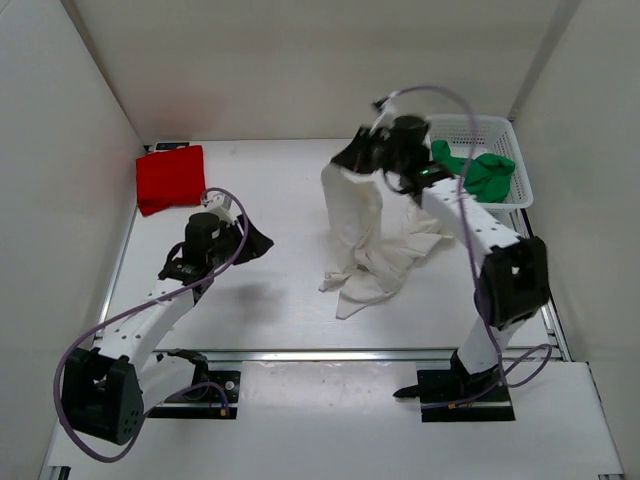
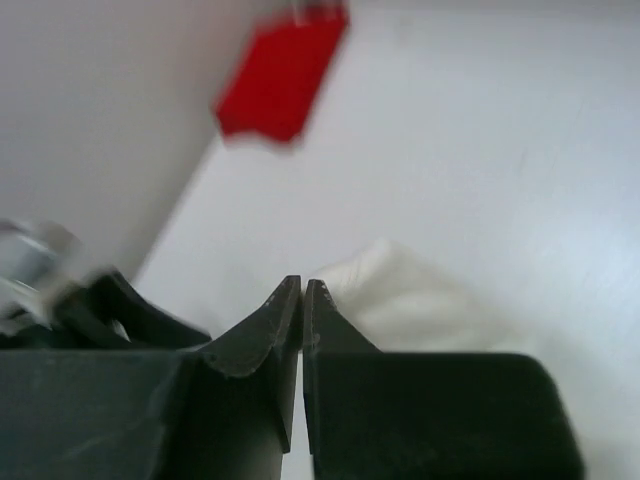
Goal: Fold and stack the t-shirts
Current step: Move the tshirt to the center of the board, then flatten out the tshirt
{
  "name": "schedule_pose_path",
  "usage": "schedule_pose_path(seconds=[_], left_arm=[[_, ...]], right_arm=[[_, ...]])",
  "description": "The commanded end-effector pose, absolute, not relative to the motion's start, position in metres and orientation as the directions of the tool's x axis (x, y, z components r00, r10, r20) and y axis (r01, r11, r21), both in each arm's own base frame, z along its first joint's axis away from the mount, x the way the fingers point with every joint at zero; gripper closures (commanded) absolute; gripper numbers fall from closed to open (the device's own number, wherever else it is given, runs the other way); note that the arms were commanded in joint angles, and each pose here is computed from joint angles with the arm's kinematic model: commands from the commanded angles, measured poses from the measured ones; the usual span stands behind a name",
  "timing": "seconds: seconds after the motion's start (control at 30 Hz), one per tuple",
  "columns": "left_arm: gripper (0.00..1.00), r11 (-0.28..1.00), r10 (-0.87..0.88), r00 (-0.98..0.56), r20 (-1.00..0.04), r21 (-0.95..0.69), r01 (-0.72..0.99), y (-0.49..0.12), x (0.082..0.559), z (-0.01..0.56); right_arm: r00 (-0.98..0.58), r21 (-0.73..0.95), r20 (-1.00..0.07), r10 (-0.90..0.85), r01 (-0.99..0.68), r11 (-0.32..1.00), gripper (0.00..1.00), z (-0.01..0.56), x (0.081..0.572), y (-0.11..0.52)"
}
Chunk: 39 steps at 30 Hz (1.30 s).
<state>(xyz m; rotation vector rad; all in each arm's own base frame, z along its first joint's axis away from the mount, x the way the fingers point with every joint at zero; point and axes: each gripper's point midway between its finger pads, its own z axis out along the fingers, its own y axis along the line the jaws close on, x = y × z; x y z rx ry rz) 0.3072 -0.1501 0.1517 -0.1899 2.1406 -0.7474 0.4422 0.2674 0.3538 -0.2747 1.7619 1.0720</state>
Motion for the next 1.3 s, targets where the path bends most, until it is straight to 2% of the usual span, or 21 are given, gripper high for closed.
schedule_pose_path(seconds=[0.0, 0.13, 0.2, 0.23, 0.27, 0.3, 0.37, 0.43, 0.47, 0.5, 0.53, 0.6, 0.63, 0.67, 0.7, 0.73, 0.8, 0.97, 1.07, 1.13, 1.27], left_arm=[[0.37, 0.820, -0.417, -0.582, -0.698, -0.565, 0.090, -0.132, 0.303, 0.158], [0.37, 0.812, -0.478, -0.540, -0.693, -0.582, 0.029, -0.108, 0.303, 0.163], [0.38, 0.821, -0.486, -0.532, -0.694, -0.571, -0.004, -0.100, 0.302, 0.161], [0.38, 0.815, -0.491, -0.532, -0.690, -0.579, 0.000, -0.101, 0.300, 0.162], [0.38, 0.809, -0.500, -0.532, -0.683, -0.587, -0.006, -0.102, 0.299, 0.158], [0.38, 0.802, -0.503, -0.539, -0.676, -0.598, 0.003, -0.108, 0.298, 0.158], [0.39, 0.798, -0.492, -0.565, -0.663, -0.603, 0.012, -0.122, 0.296, 0.148], [0.41, 0.768, -0.507, -0.593, -0.626, -0.640, 0.020, -0.141, 0.292, 0.141], [0.42, 0.744, -0.530, -0.587, -0.613, -0.667, 0.025, -0.147, 0.294, 0.144], [0.43, 0.724, -0.546, -0.602, -0.583, -0.690, 0.012, -0.151, 0.290, 0.140], [0.43, 0.709, -0.562, -0.589, -0.581, -0.705, 0.018, -0.153, 0.291, 0.142], [0.42, 0.715, -0.578, -0.576, -0.578, -0.699, -0.016, -0.149, 0.294, 0.138], [0.39, 0.713, -0.591, -0.566, -0.574, -0.700, -0.035, -0.147, 0.295, 0.134], [0.37, 0.710, -0.597, -0.568, -0.566, -0.703, -0.045, -0.148, 0.298, 0.130], [0.36, 0.704, -0.603, -0.587, -0.541, -0.707, -0.071, -0.151, 0.299, 0.120], [0.36, 0.687, -0.607, -0.604, -0.516, -0.723, -0.072, -0.156, 0.301, 0.118], [0.37, 0.680, -0.602, -0.645, -0.471, -0.725, -0.105, -0.167, 0.304, 0.096], [0.38, 0.661, -0.641, -0.656, -0.398, -0.721, -0.208, -0.173, 0.310, 0.059], [0.36, 0.643, -0.671, -0.656, -0.345, -0.711, -0.284, -0.168, 0.309, 0.033], [0.36, 0.633, -0.676, -0.667, -0.314, -0.710, -0.308, -0.171, 0.314, 0.021], [0.45, 0.628, -0.666, -0.689, -0.284, -0.713, -0.312, -0.186, 0.321, 0.012]], right_arm=[[-0.510, 0.520, -0.840, 0.184, -0.659, 0.544, 1.00, 0.309, 0.396, 0.333], [-0.587, 0.548, -0.806, 0.078, -0.690, 0.473, 1.00, 0.271, 0.360, 0.398], [-0.598, 0.521, -0.801, 0.029, -0.673, 0.525, 0.98, 0.264, 0.359, 0.406], [-0.584, 0.500, -0.811, 0.010, -0.685, 0.531, 0.92, 0.268, 0.357, 0.410], [-0.588, 0.485, -0.809, 0.002, -0.665, 0.568, 0.80, 0.271, 0.357, 0.403], [-0.581, 0.469, -0.814, 0.005, -0.653, 0.595, 0.75, 0.271, 0.359, 0.397], [-0.541, 0.461, -0.838, 0.071, -0.633, 0.623, 0.58, 0.295, 0.352, 0.370], [-0.534, 0.475, -0.836, 0.124, -0.592, 0.652, 0.44, 0.285, 0.346, 0.335], [-0.539, 0.487, -0.829, 0.149, -0.564, 0.667, 0.42, 0.281, 0.338, 0.314], [-0.512, 0.481, -0.841, 0.175, -0.561, 0.673, 0.42, 0.291, 0.329, 0.300], [-0.542, 0.483, -0.820, 0.182, -0.485, 0.729, 0.43, 0.257, 0.332, 0.277], [-0.553, 0.500, -0.796, 0.244, -0.375, 0.781, 0.52, 0.229, 0.324, 0.232], [-0.581, 0.527, -0.759, 0.293, -0.284, 0.801, 0.55, 0.202, 0.323, 0.204], [-0.619, 0.554, -0.707, 0.343, -0.183, 0.812, 0.63, 0.167, 0.321, 0.178], [-0.613, 0.581, -0.692, 0.380, -0.161, 0.798, 0.67, 0.167, 0.318, 0.169], [-0.623, 0.589, -0.658, 0.422, -0.077, 0.804, 0.68, 0.142, 0.315, 0.145], [-0.593, 0.579, -0.639, 0.490, 0.049, 0.814, 0.68, 0.117, 0.317, 0.107], [-0.556, 0.533, -0.629, 0.543, 0.200, 0.822, 0.55, 0.084, 0.320, 0.066], [-0.566, 0.496, -0.623, 0.541, 0.249, 0.832, 0.46, 0.068, 0.326, 0.059], [-0.555, 0.510, -0.621, 0.554, 0.251, 0.823, 0.46, 0.064, 0.333, 0.058], [-0.532, 0.542, -0.623, 0.573, 0.235, 0.807, 0.46, 0.064, 0.353, 0.059]])
